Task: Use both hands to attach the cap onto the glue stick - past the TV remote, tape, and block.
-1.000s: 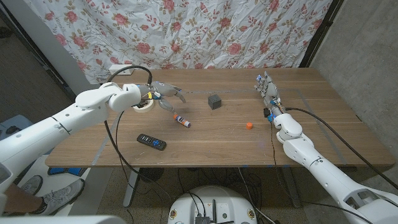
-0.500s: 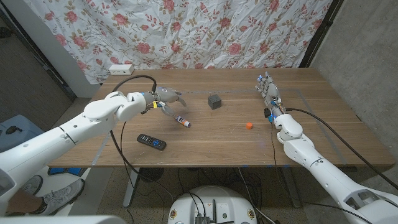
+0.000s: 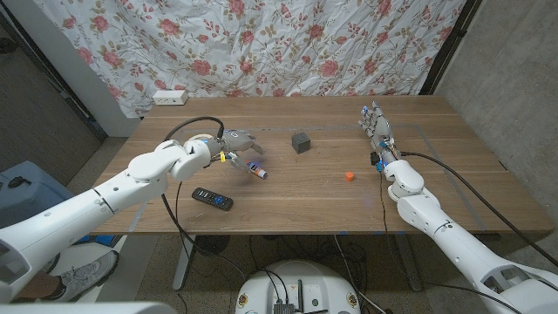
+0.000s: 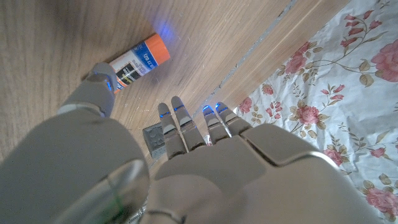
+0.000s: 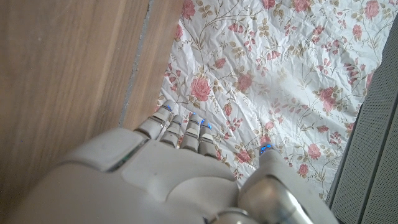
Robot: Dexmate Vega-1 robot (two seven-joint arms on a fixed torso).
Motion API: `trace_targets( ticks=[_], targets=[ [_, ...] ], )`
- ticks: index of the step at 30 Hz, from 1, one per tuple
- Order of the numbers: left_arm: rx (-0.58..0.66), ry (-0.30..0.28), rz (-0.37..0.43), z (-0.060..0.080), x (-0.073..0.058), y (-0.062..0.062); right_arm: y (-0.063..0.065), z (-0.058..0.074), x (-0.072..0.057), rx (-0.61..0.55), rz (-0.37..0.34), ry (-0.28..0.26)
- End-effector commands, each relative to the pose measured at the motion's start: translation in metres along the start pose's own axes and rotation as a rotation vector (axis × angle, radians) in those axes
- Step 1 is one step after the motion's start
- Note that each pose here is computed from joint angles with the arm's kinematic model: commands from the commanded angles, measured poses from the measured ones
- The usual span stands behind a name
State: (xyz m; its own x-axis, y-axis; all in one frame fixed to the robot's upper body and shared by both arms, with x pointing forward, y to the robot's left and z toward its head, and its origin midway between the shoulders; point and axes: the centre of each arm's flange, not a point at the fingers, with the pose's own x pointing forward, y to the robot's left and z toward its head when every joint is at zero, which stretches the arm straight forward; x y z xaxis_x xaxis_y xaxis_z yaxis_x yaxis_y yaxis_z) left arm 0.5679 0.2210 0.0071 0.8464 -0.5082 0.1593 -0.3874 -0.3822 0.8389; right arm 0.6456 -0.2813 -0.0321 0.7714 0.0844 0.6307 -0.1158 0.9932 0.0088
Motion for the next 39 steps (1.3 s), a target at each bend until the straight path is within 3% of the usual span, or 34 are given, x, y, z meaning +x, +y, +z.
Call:
trace_targets(
  ticks=[1,15,25,39],
  targets=[
    [-0.047,-0.008,0.018,0.004,0.004,-0.016,0.001,-0.002,0.003,0.003,-0.005,0.004],
    [-0.069,-0.028,0.031,0.003,0.010,-0.031,0.002,-0.003,0.002,0.001,-0.018,0.004],
    [-0.071,-0.018,0.045,0.003,0.012,-0.034,0.002,-0.002,0.000,0.004,-0.024,0.002],
    [-0.115,-0.059,0.066,0.002,0.012,-0.039,0.005,-0.002,0.001,0.002,-0.035,-0.001]
  ],
)
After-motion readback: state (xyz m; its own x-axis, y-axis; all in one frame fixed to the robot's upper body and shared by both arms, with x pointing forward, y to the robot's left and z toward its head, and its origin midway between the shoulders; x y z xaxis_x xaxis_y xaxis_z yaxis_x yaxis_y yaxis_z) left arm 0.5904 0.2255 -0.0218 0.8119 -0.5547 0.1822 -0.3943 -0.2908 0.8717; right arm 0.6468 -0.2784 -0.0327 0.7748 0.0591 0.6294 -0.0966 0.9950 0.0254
